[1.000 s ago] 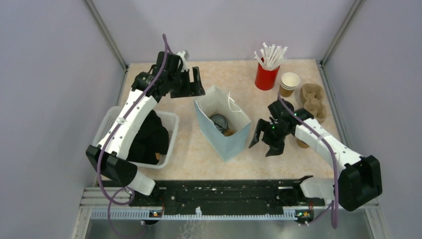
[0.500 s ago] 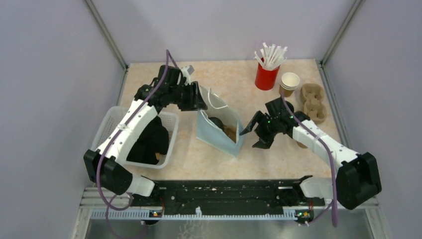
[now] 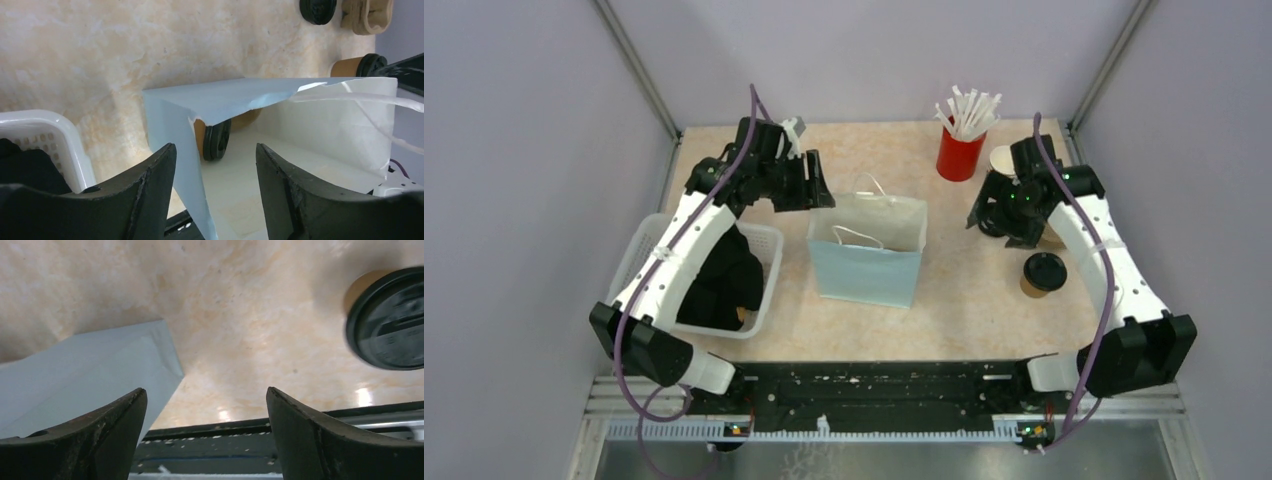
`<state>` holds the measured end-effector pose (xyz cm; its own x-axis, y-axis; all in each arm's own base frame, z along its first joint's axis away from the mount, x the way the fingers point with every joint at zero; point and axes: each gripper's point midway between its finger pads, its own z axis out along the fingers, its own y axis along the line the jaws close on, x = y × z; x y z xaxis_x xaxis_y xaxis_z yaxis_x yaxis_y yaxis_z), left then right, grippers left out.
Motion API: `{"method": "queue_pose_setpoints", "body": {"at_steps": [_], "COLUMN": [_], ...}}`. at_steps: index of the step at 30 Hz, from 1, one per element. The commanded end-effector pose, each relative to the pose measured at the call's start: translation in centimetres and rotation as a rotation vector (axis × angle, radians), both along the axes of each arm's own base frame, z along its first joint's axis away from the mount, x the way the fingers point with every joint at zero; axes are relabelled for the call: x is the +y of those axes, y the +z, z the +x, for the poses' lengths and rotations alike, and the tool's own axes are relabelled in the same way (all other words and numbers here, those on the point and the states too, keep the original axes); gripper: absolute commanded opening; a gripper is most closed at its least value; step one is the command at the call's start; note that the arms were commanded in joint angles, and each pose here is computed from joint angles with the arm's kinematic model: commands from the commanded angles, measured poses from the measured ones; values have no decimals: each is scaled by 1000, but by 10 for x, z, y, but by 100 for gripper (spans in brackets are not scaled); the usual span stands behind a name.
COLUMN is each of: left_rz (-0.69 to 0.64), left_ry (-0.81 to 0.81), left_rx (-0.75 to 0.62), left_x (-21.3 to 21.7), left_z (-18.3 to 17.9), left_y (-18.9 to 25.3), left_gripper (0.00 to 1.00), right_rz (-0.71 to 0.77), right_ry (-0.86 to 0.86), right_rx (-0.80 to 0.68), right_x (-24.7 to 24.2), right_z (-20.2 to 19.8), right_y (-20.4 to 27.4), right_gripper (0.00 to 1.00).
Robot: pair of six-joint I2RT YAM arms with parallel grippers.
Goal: Pack the takeout coffee
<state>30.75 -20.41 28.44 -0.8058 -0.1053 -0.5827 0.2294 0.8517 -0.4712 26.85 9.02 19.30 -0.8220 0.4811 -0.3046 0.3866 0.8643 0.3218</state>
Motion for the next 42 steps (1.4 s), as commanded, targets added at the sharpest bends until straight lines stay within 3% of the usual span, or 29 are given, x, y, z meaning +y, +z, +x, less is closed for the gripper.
{"method": "queue_pose_setpoints", "body": {"at_steps": [1, 3, 7, 13, 17, 21, 25, 28, 33, 37, 38, 42], "left_rz": [22, 14, 21, 34, -116, -313, -482, -521, -531, -509, -498, -414], "left_ry": [-15, -22, -13, 20, -89, -328, -508, -559, -621, -645, -645, -636], "left_rx": [8, 9, -32, -185, -312, -385, -335, -319, -238, -176, -167, -152], "left_x": [1, 1, 8, 29, 14, -18, -41, -46, -54, -59, -59, -52], "left_z": [0, -4, -9, -23, -50, -83, -110, -118, -126, -133, -134, -139], "left_y": [-5, -4, 11, 69, 116, 142, 138, 129, 103, 81, 76, 55], "left_gripper": [65, 65, 77, 85, 90, 92, 87, 80, 61, 43, 39, 32], "right_rz": [-319, -260, -146, 59, 172, 233, 293, 340, 329, 367, 389, 465], "right_ry": [168, 267, 587, 876, 1007, 1036, 1037, 1034, 938, 785, 740, 555], "right_rx": [3, -94, -401, -704, -725, -712, -712, -693, -666, -584, -533, -329], "right_x": [-50, -31, 54, 146, 179, 194, 205, 212, 209, 198, 195, 183], "right_z": [-7, 1, 5, 10, 13, 16, 19, 20, 33, 53, 59, 80], "right_y": [32, 57, 124, 188, 184, 172, 166, 162, 157, 147, 139, 101], "right_gripper": [89, 90, 95, 97, 95, 91, 84, 74, 47, 14, 10, 10]}}
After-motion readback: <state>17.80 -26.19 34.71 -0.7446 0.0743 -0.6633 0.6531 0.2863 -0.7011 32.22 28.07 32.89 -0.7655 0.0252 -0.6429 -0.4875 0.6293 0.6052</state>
